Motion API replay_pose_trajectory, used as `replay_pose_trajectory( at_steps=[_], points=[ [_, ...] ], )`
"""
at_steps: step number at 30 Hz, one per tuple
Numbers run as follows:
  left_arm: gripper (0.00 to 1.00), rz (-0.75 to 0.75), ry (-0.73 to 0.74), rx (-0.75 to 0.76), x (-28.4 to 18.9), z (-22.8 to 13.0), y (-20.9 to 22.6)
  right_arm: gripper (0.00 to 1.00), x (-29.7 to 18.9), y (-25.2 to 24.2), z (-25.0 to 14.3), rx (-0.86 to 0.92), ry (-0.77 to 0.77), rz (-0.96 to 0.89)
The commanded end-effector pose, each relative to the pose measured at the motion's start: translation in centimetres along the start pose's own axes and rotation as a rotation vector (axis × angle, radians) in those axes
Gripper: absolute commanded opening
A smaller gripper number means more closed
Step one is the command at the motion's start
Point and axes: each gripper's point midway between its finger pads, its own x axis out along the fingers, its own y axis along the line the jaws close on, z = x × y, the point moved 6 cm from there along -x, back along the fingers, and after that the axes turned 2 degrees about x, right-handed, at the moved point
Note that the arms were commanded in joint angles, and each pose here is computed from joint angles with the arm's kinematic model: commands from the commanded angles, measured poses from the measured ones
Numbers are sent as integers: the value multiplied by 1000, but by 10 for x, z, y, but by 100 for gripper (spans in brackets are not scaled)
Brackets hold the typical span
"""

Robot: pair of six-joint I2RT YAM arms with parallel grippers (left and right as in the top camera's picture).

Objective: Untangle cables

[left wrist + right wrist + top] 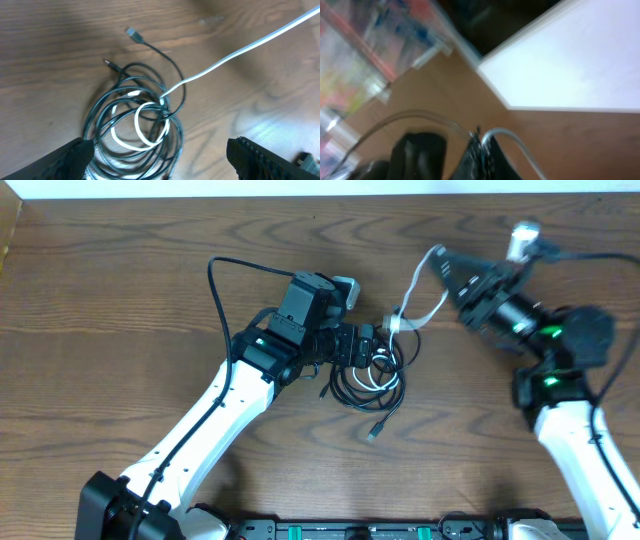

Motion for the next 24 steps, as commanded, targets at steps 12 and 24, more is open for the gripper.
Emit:
replay_pose_trajectory(
  at_steps=[12, 24],
  points=[
    [91, 73, -15, 19, 1, 2, 8, 13, -73, -100, 11, -9, 134, -866],
    [91, 246, -69, 19, -2, 8, 27, 59, -69, -90, -66, 63, 494, -874]
  ],
)
